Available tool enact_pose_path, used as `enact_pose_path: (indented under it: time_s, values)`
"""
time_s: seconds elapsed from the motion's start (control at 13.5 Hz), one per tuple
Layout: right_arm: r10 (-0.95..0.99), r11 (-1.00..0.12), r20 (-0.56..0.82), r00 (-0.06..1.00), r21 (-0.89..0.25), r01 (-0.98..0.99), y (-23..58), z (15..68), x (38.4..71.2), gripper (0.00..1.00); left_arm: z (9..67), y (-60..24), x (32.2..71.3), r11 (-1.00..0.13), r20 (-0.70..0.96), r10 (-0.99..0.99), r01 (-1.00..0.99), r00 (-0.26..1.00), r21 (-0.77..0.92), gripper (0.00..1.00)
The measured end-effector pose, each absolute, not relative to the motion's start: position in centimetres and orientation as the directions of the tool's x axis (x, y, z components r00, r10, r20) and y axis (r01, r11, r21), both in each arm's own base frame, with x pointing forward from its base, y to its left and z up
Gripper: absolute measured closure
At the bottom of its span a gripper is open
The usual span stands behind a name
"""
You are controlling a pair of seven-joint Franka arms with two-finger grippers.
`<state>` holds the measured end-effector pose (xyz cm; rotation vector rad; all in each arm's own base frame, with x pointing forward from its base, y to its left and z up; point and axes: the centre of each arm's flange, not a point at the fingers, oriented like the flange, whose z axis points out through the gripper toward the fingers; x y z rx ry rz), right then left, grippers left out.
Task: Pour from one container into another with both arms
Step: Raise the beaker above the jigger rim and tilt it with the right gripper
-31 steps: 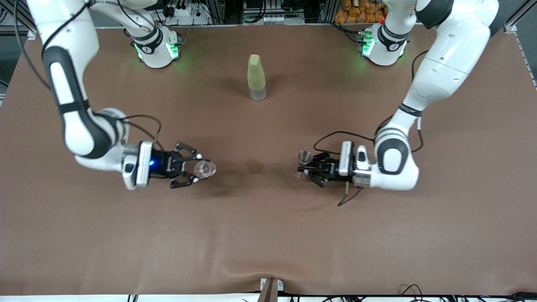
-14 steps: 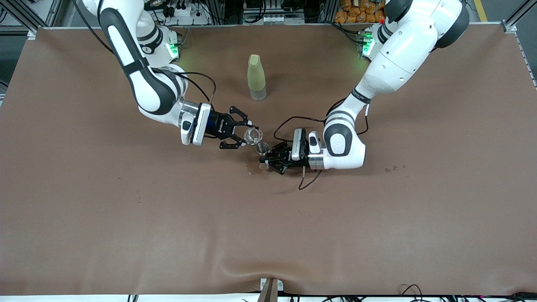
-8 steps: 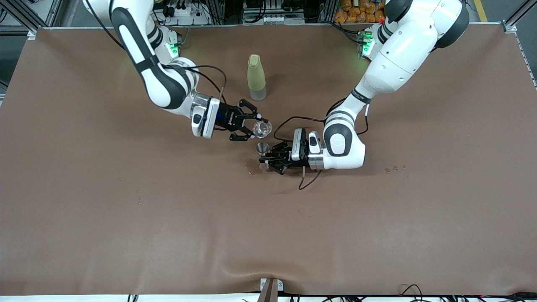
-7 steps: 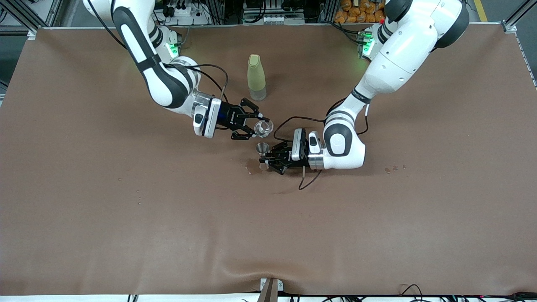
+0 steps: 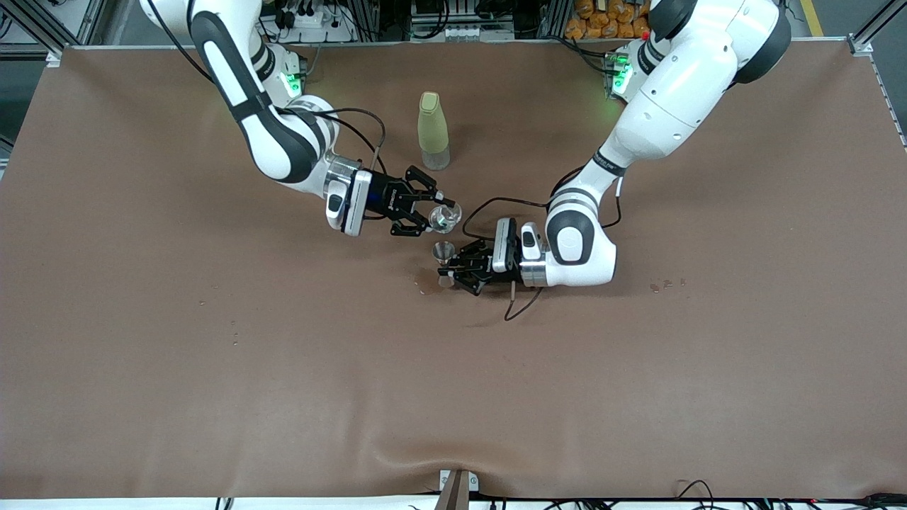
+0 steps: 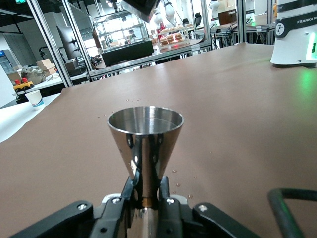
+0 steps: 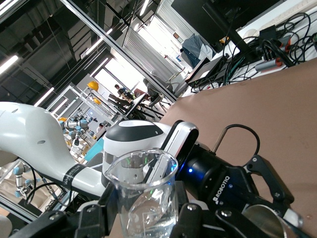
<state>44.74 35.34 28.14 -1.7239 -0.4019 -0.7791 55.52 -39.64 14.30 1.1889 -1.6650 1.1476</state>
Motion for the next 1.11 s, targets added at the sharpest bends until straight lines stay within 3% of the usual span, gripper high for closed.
enact_pose_path:
  time_s: [1.11]
  values:
    - [-0.177, -0.276, 0.507, 0.844, -0.848, 0.452, 35.72, 27.57, 44.62, 0.5, 14.18, -39.39, 55.7, 0.153, 0.928, -0.264, -0.962, -0.261, -0.227, 0.78]
